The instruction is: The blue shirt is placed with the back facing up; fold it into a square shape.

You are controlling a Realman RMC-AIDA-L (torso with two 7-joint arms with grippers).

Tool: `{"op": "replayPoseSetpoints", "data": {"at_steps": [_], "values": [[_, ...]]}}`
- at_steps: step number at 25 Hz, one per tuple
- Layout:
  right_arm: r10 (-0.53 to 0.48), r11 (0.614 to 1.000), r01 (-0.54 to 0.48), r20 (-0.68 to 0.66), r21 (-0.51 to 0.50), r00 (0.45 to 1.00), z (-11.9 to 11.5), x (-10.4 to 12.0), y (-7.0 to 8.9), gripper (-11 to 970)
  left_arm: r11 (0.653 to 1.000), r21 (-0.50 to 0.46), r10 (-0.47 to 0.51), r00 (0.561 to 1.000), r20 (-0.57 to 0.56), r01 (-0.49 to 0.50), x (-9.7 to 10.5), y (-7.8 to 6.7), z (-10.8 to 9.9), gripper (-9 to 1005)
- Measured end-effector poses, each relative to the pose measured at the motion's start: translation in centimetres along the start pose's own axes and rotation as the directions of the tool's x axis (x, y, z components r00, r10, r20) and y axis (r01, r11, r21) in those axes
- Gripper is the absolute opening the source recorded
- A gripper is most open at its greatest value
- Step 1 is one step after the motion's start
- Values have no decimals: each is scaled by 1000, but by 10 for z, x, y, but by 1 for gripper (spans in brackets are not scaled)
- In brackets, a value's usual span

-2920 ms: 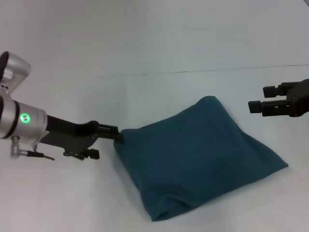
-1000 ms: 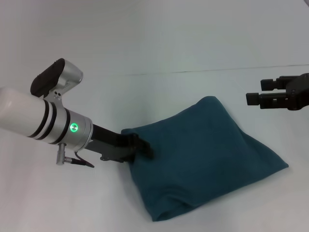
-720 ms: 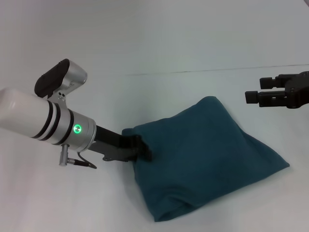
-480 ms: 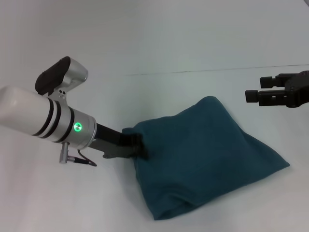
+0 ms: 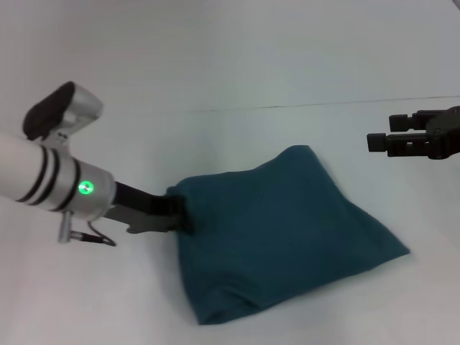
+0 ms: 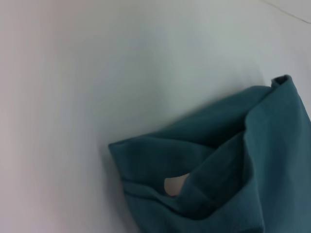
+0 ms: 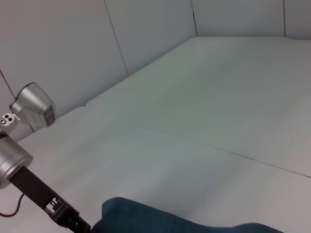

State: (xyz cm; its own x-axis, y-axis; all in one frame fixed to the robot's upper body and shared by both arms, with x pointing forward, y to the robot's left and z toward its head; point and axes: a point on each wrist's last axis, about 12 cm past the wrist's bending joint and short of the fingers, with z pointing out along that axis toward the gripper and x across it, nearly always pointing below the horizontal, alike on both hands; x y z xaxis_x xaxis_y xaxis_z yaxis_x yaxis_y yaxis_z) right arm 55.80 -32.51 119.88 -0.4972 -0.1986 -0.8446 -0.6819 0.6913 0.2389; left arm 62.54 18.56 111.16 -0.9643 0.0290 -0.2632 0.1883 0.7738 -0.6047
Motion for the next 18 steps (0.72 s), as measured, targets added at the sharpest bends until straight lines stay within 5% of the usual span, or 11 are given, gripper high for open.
{"op": "replayPoseSetpoints", "data": {"at_steps": [9, 18], "values": [[11, 1000, -11, 1, -5, 1000, 2, -2, 1, 777, 998, -55, 5, 997, 78, -1, -14, 25, -43, 25], [16, 1000, -16, 4, -5, 1000, 4, -4, 1, 776, 982, -177, 81, 990, 111, -61, -34, 29, -64, 43]]}}
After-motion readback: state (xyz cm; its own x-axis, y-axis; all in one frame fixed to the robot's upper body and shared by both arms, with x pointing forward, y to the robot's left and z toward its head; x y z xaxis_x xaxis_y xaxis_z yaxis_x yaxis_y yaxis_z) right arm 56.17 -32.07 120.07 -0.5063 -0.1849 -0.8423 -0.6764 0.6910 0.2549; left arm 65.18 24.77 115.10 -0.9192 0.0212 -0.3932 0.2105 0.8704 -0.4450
